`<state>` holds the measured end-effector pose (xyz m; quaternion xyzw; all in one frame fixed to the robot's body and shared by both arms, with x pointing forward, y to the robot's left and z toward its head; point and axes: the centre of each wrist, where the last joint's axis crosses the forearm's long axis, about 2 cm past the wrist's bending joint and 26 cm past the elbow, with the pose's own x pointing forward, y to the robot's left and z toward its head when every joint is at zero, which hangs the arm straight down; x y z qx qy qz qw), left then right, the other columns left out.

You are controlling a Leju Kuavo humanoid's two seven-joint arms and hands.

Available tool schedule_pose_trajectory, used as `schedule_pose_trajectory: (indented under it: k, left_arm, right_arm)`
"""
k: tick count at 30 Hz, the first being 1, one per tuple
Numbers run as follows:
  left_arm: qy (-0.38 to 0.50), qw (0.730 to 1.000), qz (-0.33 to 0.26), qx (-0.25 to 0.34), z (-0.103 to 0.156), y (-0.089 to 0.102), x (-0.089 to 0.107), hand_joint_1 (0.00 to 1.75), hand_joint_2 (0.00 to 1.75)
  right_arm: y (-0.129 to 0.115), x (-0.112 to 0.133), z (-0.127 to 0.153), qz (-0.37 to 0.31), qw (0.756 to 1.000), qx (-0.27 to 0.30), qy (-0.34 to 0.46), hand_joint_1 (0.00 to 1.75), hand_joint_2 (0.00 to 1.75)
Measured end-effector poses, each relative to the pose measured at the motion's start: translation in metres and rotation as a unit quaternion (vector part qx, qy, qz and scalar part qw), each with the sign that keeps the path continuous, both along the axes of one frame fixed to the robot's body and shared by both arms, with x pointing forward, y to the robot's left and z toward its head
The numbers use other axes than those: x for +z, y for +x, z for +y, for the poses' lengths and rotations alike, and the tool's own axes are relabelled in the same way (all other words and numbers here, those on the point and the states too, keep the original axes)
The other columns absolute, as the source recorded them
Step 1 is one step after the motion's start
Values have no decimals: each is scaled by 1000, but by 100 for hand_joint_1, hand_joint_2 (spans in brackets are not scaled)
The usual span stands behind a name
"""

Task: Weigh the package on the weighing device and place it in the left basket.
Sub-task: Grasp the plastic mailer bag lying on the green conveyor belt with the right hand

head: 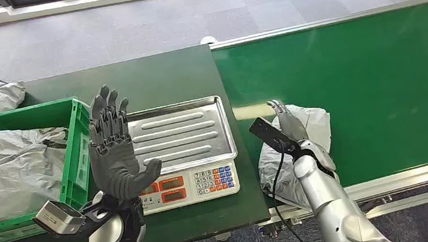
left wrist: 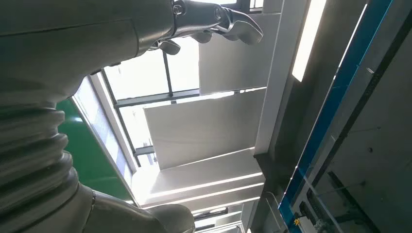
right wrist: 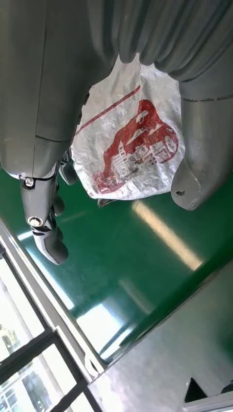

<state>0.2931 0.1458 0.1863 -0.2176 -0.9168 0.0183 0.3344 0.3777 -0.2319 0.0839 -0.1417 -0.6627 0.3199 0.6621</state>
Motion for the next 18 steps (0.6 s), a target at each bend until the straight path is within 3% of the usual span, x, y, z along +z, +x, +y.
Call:
schedule_pose_trajectory:
  k: [2, 5, 10, 13, 18]
  left_arm:
    - [0, 1000, 0, 0, 0, 0, 0, 0, 175]
    - [1, 1000, 2, 1, 1, 0, 1, 0, 175]
    - [4, 1000, 13, 0, 1, 0, 2, 0, 175]
    - [3, 1000, 16, 1, 1, 0, 2, 0, 175]
    - [1, 1000, 16, 7, 4, -1, 2, 0, 175]
  right_arm:
    - [0, 0, 1, 12, 1000, -9, -14, 0, 175]
    - [-1, -3, 5, 86, 989, -62, -102, 0, 175]
    - [-9, -20, 5, 219, 935, -110, -255, 0, 175]
    - [-14, -28, 5, 242, 919, -117, -289, 0, 175]
    - [-17, -32, 7, 246, 913, -111, -306, 0, 175]
